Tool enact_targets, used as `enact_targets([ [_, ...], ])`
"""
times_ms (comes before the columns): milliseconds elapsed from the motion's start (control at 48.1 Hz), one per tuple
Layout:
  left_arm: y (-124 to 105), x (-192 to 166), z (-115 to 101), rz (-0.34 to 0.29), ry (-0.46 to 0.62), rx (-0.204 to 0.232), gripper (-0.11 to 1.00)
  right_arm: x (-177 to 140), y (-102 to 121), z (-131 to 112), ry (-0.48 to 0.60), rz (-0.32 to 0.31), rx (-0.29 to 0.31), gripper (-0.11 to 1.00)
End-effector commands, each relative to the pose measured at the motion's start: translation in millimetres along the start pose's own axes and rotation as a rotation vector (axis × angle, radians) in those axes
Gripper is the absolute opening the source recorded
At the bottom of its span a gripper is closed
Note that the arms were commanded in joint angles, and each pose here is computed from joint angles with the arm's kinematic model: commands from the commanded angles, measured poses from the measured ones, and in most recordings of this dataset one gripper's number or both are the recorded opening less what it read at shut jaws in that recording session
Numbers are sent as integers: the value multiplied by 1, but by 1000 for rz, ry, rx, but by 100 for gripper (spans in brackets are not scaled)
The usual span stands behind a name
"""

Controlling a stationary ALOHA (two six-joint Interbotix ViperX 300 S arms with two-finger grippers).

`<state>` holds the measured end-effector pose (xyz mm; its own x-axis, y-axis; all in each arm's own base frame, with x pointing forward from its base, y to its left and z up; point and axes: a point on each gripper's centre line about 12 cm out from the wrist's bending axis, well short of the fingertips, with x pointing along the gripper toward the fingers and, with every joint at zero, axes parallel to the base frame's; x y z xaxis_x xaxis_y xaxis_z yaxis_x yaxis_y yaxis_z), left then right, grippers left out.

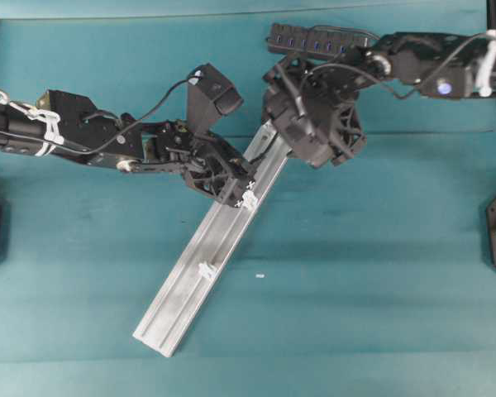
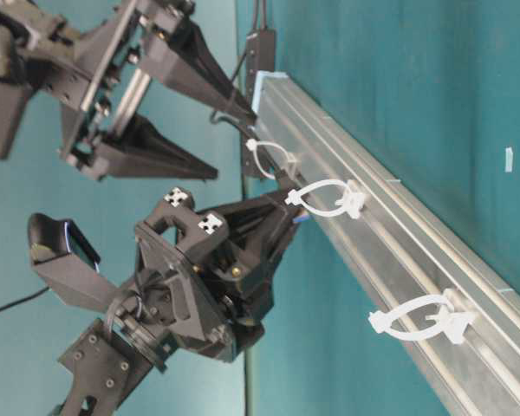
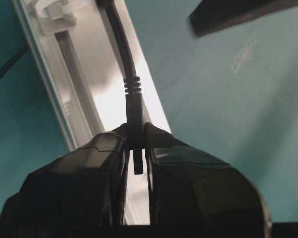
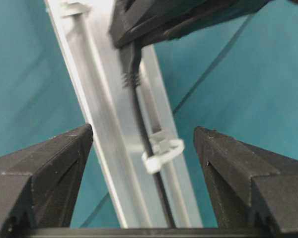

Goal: Pass the USB cable through three rings with both arms.
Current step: 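Reach the left gripper to the plug beyond the first loop and grasp it, then pull the plug with the left gripper through the second white loop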

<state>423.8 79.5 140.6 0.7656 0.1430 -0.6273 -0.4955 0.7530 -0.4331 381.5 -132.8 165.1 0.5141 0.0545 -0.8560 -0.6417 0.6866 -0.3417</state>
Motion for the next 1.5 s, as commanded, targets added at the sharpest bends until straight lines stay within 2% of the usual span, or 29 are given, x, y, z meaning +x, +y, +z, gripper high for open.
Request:
enact_targets([
  [0,-8,-3,11,-22,-31,2,8,10,2,7,7,17,-28,85],
  [187,-8,-3,11,-22,-30,2,8,15,5,10,30,21,-82,80],
  [416,-8,-3,9,-21,-27,2,8,16,4,10,33,7,-81,76],
  [706,-8,-3,9,-20,-25,3,8,25,6,6,47,25,-84,68],
  [873,-8,-3,9,-20,-25,2,8,26,2,4,50,-4,-83,54],
  [1080,-7,-3,8,-18,-23,5,8,27,-2,-1,54,-25,-59,24],
  [1184,-5,-4,6,-15,-20,2,8,26,-3,0,54,-28,-59,13],
  [1475,0,-5,-1,-5,-6,2,8,27,-3,0,78,-29,-115,11],
])
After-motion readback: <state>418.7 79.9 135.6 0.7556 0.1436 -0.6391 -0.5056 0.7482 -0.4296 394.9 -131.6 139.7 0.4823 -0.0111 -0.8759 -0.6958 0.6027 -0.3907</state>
